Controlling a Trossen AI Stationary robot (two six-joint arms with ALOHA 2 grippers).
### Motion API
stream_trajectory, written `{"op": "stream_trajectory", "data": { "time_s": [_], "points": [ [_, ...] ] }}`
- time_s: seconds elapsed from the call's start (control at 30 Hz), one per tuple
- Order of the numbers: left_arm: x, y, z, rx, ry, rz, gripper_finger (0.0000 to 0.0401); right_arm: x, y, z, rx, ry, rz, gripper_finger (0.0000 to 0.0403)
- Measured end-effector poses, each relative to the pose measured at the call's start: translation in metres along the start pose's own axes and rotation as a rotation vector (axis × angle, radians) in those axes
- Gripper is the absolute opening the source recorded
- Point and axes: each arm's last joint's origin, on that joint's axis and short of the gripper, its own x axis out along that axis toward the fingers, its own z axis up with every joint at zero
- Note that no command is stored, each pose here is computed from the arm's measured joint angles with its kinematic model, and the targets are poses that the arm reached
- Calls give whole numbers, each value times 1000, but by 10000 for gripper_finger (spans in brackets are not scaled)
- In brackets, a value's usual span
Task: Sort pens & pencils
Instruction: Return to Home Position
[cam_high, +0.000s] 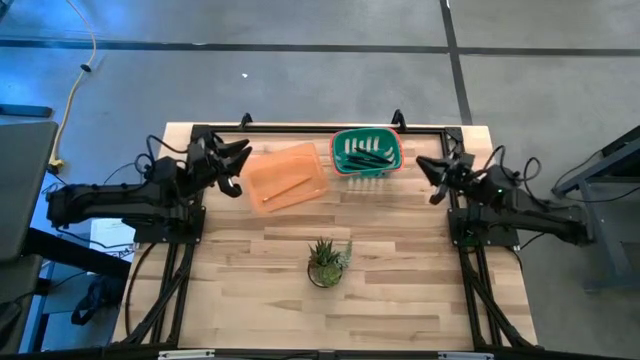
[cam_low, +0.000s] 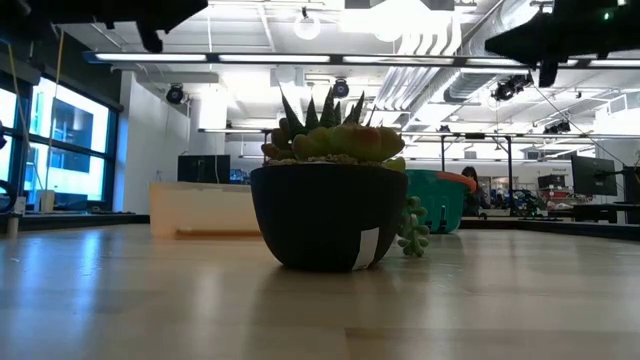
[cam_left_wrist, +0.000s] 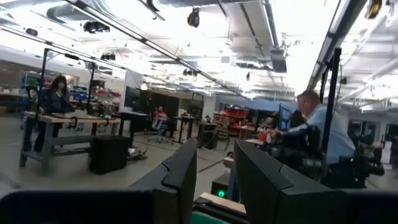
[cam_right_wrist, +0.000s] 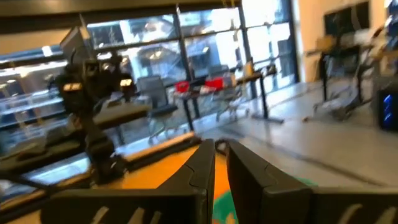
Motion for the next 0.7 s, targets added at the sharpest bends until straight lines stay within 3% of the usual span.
{"op": "stream_trajectory", "data": {
  "time_s": [0.27, 0.53, 0.7],
  "points": [
    [-6, 3, -4, -2, 13, 40, 95, 0, 8, -30, 50, -57, 52, 32],
    [-6, 3, -9, -8, 68, 43, 95, -3, 16, -34, 16, -12, 64, 32],
    [-15, 6, -20, -17, 29, 37, 95, -4, 17, -35, -16, 1, 67, 32]
  ]
}}
